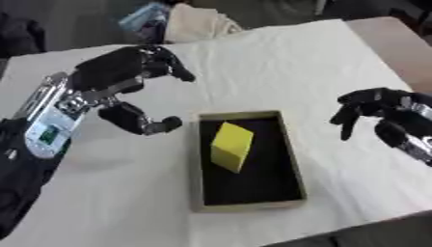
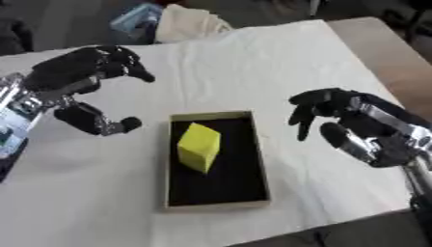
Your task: Pick up objects on the table and place them in the box.
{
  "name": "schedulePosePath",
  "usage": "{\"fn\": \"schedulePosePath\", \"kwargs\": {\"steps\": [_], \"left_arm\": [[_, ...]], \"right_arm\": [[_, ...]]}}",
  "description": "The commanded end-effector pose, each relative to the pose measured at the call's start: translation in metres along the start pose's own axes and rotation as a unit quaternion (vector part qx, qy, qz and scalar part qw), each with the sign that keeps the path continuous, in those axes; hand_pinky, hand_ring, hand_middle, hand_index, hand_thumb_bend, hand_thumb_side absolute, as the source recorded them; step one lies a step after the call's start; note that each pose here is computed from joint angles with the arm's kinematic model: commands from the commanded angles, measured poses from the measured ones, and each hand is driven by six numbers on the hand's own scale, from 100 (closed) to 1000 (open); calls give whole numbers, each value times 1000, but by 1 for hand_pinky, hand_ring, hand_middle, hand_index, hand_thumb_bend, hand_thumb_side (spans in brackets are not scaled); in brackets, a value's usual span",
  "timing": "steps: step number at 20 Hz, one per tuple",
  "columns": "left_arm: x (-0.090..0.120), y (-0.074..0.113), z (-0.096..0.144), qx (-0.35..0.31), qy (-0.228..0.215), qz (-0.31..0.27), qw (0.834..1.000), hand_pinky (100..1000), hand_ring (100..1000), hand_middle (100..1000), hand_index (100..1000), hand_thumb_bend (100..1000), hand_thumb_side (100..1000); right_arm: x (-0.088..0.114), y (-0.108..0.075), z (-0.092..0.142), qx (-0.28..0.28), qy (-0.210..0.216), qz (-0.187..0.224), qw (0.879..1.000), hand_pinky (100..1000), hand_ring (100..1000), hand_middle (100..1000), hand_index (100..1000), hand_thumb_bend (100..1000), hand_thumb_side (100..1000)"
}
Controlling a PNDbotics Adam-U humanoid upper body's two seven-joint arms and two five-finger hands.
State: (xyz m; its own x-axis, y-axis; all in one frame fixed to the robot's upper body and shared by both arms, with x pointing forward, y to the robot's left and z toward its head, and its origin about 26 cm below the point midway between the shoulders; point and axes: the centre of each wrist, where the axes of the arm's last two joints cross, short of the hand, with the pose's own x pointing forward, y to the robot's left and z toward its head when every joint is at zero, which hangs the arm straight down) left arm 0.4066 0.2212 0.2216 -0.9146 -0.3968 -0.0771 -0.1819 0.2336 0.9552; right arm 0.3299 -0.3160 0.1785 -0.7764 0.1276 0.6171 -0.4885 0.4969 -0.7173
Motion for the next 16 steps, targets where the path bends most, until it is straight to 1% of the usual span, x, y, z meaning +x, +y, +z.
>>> {"fn": "schedulePosePath", "kwargs": {"steps": [1,3,4,5,10,14,16], "left_arm": [[3,27,18,60,21,-11,998,849,658,641,830,281,527],[9,28,31,98,42,2,994,850,653,636,827,265,535],[12,27,37,115,53,11,992,851,647,630,824,230,566],[13,24,44,131,67,22,989,852,645,629,824,214,589],[29,3,69,194,125,83,969,857,639,625,823,184,635],[47,-11,84,215,161,134,954,860,637,624,824,186,650],[57,-8,86,217,166,151,950,860,637,624,824,186,650]], "right_arm": [[7,-15,9,59,-39,70,995,747,547,664,907,100,655],[9,-19,13,47,-37,76,995,747,548,665,908,100,648],[9,-20,15,40,-37,79,995,746,551,670,911,100,639],[10,-21,17,32,-35,81,996,746,552,671,911,100,634],[12,-23,22,-13,-28,89,996,747,560,679,918,100,622],[12,-21,24,-44,-25,87,995,748,567,684,922,100,622],[12,-19,23,-49,-24,88,995,748,567,684,922,100,622]]}}
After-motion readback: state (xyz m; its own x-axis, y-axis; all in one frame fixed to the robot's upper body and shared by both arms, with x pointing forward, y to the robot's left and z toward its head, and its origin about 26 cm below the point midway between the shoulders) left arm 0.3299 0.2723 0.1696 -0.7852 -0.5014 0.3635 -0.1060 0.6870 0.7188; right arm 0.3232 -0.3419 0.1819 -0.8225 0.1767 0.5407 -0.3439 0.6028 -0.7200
